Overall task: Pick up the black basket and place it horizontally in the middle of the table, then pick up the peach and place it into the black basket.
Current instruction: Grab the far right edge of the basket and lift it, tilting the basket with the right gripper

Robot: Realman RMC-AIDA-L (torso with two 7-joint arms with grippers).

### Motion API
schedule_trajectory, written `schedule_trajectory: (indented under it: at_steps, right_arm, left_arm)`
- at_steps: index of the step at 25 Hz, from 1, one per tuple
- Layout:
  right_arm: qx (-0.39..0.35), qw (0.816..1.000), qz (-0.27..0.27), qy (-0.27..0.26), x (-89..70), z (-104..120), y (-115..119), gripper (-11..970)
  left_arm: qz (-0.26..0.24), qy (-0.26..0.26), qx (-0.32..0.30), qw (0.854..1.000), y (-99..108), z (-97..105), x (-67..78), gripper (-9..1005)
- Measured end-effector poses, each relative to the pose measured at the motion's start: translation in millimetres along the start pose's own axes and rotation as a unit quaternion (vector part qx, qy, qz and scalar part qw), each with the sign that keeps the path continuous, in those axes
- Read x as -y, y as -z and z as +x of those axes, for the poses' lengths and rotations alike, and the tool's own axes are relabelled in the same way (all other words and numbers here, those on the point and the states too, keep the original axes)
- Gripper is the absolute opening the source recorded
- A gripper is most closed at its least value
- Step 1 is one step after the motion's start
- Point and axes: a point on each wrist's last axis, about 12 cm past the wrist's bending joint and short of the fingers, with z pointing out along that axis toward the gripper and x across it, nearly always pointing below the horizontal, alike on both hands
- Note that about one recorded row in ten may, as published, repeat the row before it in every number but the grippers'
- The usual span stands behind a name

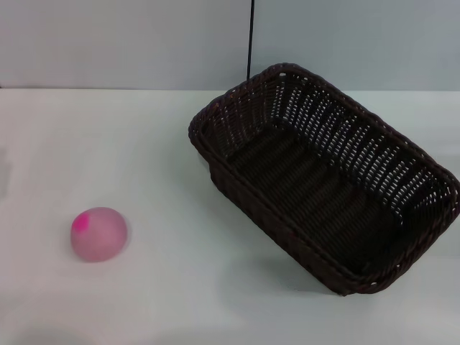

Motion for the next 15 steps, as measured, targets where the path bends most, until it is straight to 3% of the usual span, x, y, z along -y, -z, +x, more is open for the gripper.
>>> schedule_trajectory:
  at_steps: [8,11,15]
  right_arm:
    - [-0.006,1.0,-0.028,0.012,-2.3,-6,-7,495]
    - [-0.013,0.998,-0.063,0.011,-5.8,-12,-10,496]
    - [-0.057,0.987,-0.153,-0.001,-9.1,-38,-19,496]
  left_arm:
    - [0.013,-0.002,-0.011,1.0,0,1,1.2,770]
    - [0.014,-0.002,-0.011,1.0,0,1,1.2,770]
    - [0.013,-0.001,-0.013,1.0,0,2,1.1,770]
